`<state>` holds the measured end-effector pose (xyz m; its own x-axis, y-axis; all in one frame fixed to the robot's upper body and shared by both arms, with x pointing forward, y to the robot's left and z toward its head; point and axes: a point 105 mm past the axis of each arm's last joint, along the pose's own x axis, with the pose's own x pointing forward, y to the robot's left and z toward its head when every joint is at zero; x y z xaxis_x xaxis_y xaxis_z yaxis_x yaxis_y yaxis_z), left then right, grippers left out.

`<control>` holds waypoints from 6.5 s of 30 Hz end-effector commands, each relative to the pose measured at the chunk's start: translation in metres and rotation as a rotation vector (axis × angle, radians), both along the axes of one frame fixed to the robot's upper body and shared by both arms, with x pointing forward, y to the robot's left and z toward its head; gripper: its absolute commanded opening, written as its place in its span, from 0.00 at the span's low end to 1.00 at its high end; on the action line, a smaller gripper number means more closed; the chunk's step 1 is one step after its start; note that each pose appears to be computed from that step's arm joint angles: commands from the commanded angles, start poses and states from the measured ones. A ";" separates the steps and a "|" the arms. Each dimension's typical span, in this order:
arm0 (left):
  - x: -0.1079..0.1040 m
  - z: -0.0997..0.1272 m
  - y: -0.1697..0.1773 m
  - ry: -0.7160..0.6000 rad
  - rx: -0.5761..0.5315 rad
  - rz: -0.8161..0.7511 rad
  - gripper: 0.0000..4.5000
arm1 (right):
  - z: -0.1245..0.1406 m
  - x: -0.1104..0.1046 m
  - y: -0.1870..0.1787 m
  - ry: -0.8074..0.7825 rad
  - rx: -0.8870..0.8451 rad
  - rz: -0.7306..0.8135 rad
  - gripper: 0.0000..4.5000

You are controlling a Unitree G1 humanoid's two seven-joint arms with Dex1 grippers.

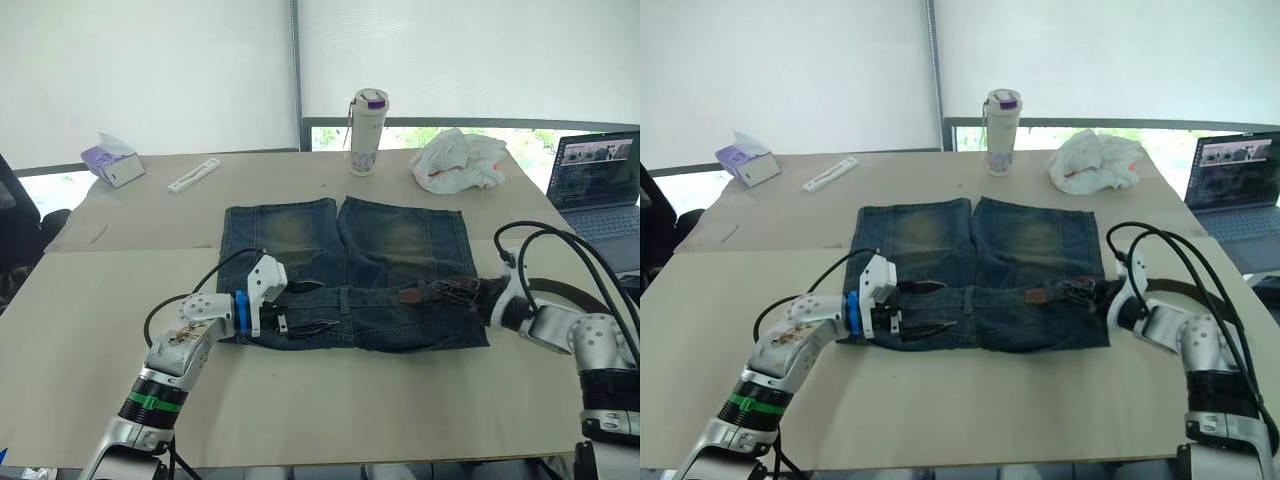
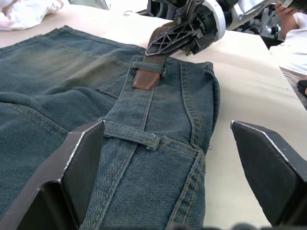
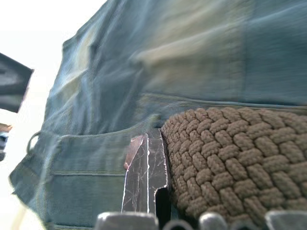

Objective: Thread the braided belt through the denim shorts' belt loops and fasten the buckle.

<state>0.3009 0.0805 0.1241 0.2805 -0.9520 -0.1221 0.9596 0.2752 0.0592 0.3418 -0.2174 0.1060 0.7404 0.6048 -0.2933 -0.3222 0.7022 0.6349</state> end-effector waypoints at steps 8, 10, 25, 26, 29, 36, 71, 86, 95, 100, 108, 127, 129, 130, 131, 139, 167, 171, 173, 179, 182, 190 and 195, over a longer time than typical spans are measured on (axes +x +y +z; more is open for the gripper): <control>0.013 0.016 -0.014 0.197 -0.273 0.089 0.99 | 0.022 -0.001 0.030 -0.015 0.296 0.067 0.00; 0.014 0.020 -0.020 0.320 -0.394 0.086 0.99 | 0.022 -0.008 0.029 -0.006 0.390 0.070 0.00; 0.015 0.015 -0.064 0.672 -0.586 -0.054 0.99 | 0.045 -0.035 0.040 -0.071 0.645 0.129 0.00; 0.016 0.012 -0.067 0.684 -0.577 -0.047 0.99 | 0.046 -0.035 0.040 -0.075 0.649 0.129 0.00; 0.016 0.011 -0.074 0.699 -0.577 -0.054 0.99 | 0.046 -0.037 0.041 -0.077 0.630 0.137 0.00; 0.014 0.016 -0.081 0.700 -0.597 -0.077 0.70 | 0.040 -0.039 0.040 -0.069 0.600 0.124 0.00; 0.025 -0.007 -0.084 0.660 -0.504 0.048 0.00 | 0.015 -0.063 -0.004 -0.341 -0.721 0.212 0.70; 0.036 -0.016 -0.046 0.504 -0.378 0.162 0.00 | -0.011 -0.063 -0.035 -0.172 -0.639 0.006 0.01; 0.022 -0.002 0.102 0.429 -0.303 0.385 0.00 | -0.021 -0.066 -0.043 -0.123 -0.620 -0.078 0.01; 0.010 0.017 0.141 0.414 -0.325 0.400 0.00 | -0.022 -0.065 -0.039 -0.126 -0.605 -0.073 0.01; -0.010 0.056 0.076 0.434 -0.489 0.108 0.00 | 0.023 -0.070 -0.007 -0.316 -0.366 0.065 0.46; -0.013 0.054 -0.036 0.596 -0.649 -0.118 0.00 | 0.060 -0.111 0.088 -0.308 0.307 0.159 0.76; -0.014 0.056 -0.037 0.604 -0.664 -0.130 0.00 | 0.061 -0.105 0.091 -0.305 0.360 0.107 0.76; -0.014 0.056 -0.037 0.607 -0.669 -0.134 0.00 | 0.062 -0.103 0.092 -0.306 0.381 0.092 0.76; -0.015 0.056 -0.037 0.608 -0.665 -0.137 0.00 | 0.068 -0.100 0.093 -0.326 0.427 0.071 0.76; -0.016 0.053 -0.035 0.614 -0.653 -0.134 0.00 | 0.089 -0.092 0.094 -0.416 0.524 0.024 0.76; 0.023 0.003 0.051 0.234 -0.208 0.233 0.99 | 0.002 -0.046 0.048 -0.097 0.154 -0.309 0.00; 0.023 0.001 0.048 0.205 -0.186 0.209 0.99 | 0.000 -0.046 0.061 -0.075 0.165 -0.258 0.00; 0.021 -0.003 0.042 0.208 -0.179 0.196 0.99 | -0.004 -0.047 0.072 -0.049 0.164 -0.221 0.00; 0.019 -0.013 0.034 0.224 -0.174 0.193 0.99 | -0.020 -0.043 0.086 0.023 0.115 -0.212 0.00; 0.017 -0.015 0.032 0.227 -0.172 0.186 0.99 | -0.017 -0.039 0.099 0.038 0.157 -0.206 0.00; 0.016 -0.017 0.029 0.237 -0.183 0.192 0.99 | 0.006 -0.033 0.127 0.030 0.215 -0.148 0.00; 0.015 -0.020 0.028 0.250 -0.192 0.199 0.99 | 0.016 -0.035 0.136 0.021 0.196 -0.106 0.00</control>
<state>0.3166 0.1107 0.0970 0.4495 -0.8914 -0.0578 0.8561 0.4483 -0.2569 0.3099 -0.0910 0.1022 0.8089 0.5320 -0.2503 -0.1639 0.6129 0.7729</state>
